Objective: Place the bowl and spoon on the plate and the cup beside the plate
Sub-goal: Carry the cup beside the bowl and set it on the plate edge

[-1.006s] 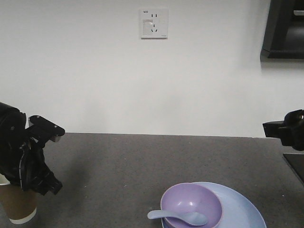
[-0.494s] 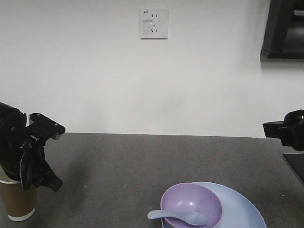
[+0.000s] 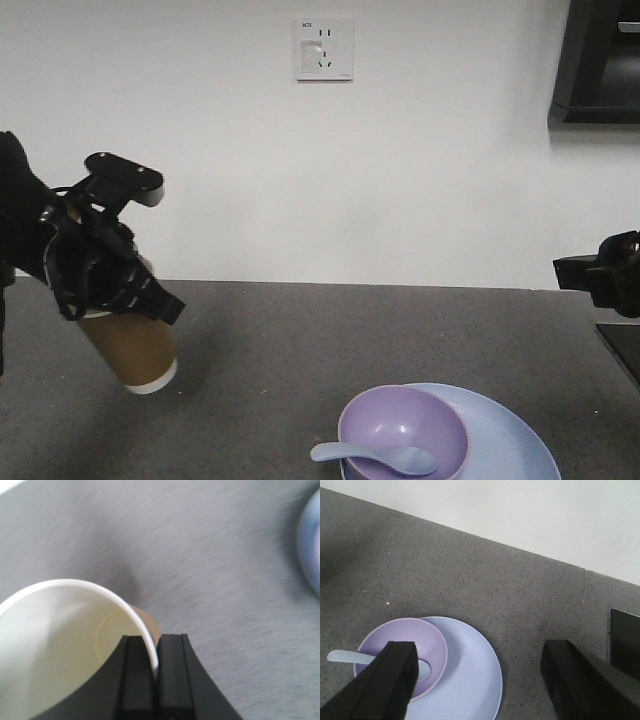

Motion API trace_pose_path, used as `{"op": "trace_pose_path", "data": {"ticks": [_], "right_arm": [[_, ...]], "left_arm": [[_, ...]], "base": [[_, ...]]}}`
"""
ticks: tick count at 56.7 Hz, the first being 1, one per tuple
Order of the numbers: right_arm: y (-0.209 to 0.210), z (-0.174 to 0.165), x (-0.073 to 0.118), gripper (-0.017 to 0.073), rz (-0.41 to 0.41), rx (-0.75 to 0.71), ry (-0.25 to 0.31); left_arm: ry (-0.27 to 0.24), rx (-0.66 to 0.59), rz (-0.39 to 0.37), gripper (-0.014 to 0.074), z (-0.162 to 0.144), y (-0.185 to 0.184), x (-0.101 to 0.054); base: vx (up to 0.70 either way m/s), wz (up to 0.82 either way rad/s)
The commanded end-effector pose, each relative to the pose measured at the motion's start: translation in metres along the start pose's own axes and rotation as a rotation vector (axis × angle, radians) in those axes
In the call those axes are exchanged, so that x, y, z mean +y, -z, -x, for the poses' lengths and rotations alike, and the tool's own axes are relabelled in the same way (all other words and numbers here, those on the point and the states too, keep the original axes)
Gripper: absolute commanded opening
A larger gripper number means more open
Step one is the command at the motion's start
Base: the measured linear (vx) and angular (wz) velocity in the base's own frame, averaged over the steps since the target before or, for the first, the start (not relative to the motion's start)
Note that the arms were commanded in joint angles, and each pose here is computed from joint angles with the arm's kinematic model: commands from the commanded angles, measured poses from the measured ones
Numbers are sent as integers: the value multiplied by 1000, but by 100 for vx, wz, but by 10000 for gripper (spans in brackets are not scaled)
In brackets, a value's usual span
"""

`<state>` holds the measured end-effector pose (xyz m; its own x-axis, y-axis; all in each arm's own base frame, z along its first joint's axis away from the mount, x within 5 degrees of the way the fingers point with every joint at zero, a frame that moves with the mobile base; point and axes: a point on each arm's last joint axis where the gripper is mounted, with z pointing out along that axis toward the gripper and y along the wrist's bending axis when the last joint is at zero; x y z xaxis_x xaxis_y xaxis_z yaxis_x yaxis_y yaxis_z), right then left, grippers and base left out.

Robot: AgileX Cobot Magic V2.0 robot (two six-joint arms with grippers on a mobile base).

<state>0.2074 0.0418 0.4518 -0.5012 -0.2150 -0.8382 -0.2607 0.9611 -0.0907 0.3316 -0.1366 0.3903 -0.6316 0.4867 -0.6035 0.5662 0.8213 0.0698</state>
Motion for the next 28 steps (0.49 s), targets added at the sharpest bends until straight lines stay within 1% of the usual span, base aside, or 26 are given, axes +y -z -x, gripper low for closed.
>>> {"op": "trace_pose_path", "data": {"ticks": [1, 9, 13, 17, 25, 28], "right_arm": [[13, 14, -3, 564, -22, -117, 4], [13, 14, -3, 564, -22, -117, 4], [13, 14, -3, 564, -22, -117, 4], [13, 14, -3, 564, -22, -115, 4], [13, 14, -3, 564, -22, -115, 4], [13, 14, -2, 564, -22, -113, 4]], "left_arm": [[-62, -136, -36, 0, 18, 27, -26], [-132, -109, -102, 0, 23, 11, -60], [-146, -92, -130, 0, 24, 1, -74], [-152, -75, -155, 0, 24, -8, -86], [-194, -41, -189, 0, 24, -26, -108], [-205, -29, -196, 0, 23, -32, -114]], "base": [[0, 0], [0, 0], [0, 0], [0, 0], [0, 0], [0, 0]]}}
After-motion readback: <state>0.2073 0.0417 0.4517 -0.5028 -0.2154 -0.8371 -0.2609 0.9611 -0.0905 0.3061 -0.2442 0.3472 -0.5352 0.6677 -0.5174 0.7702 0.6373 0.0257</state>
